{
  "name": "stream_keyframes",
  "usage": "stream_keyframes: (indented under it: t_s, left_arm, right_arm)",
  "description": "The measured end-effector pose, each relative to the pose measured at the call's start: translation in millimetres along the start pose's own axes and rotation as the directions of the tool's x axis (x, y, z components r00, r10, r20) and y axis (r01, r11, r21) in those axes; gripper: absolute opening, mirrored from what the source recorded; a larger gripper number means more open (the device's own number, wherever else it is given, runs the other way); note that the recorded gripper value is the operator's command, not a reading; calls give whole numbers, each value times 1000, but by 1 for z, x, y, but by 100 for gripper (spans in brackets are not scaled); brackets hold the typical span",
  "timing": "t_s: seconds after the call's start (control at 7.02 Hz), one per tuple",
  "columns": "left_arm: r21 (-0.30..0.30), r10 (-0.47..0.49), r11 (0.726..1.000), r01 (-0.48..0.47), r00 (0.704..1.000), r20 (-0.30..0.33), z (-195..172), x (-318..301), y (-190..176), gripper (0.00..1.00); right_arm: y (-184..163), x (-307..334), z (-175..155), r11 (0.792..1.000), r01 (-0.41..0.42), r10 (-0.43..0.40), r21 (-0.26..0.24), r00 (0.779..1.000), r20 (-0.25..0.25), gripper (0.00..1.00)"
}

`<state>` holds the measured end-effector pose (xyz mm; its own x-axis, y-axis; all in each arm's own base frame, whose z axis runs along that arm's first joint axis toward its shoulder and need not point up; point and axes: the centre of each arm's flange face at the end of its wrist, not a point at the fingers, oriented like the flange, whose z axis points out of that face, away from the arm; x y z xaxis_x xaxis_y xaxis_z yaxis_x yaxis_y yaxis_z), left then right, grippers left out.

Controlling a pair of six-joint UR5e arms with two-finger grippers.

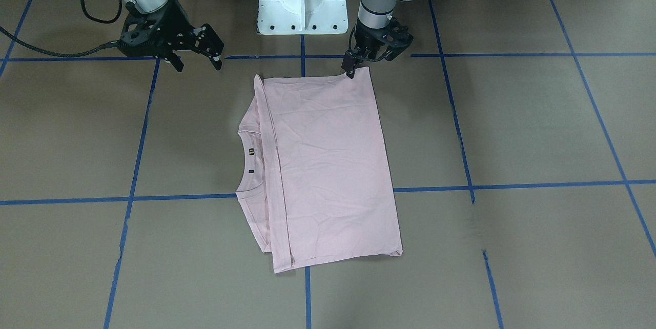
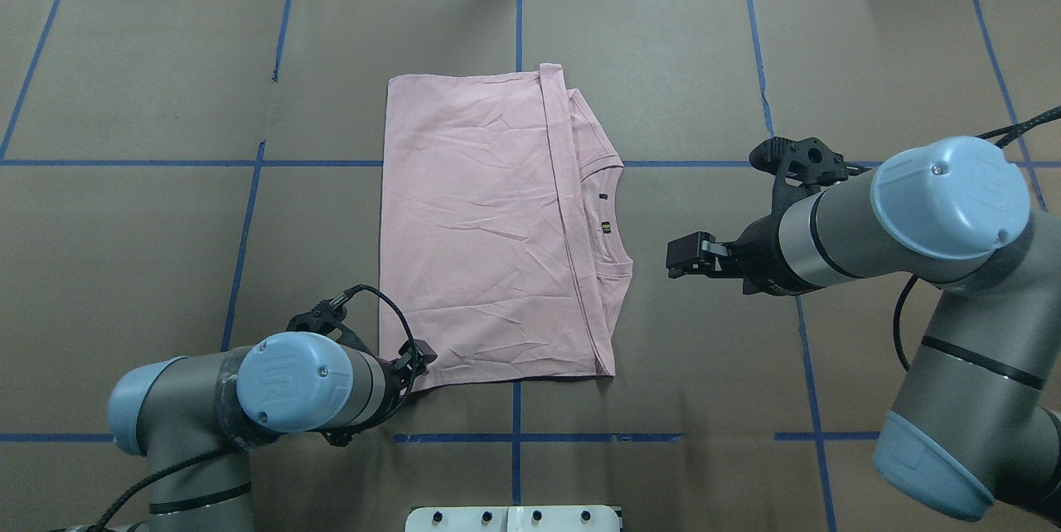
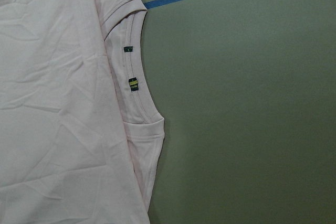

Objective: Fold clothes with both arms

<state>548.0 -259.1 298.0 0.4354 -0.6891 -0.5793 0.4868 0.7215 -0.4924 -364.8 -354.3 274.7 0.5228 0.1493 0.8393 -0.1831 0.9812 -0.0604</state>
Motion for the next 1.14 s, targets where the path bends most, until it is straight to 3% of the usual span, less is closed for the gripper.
stream_keyframes:
  t_s: [0.43,0.57,1.14]
  left_arm:
    - [27,-7,1000,6,1000,20,5,-2,-2,95]
    - [43,-9,999,8,1000,19,5,-1,-5,86]
    - [55,-7,998,6,1000,18,6,-1,-5,5]
  right_arm:
    - [0,0,0,1000,-1,1,0,1000,0,100]
    - [0,0,0,1000,0,0,0,1000,1,100]
    - [-1,1,-1,1000,-2,2,2,1000,-1,100]
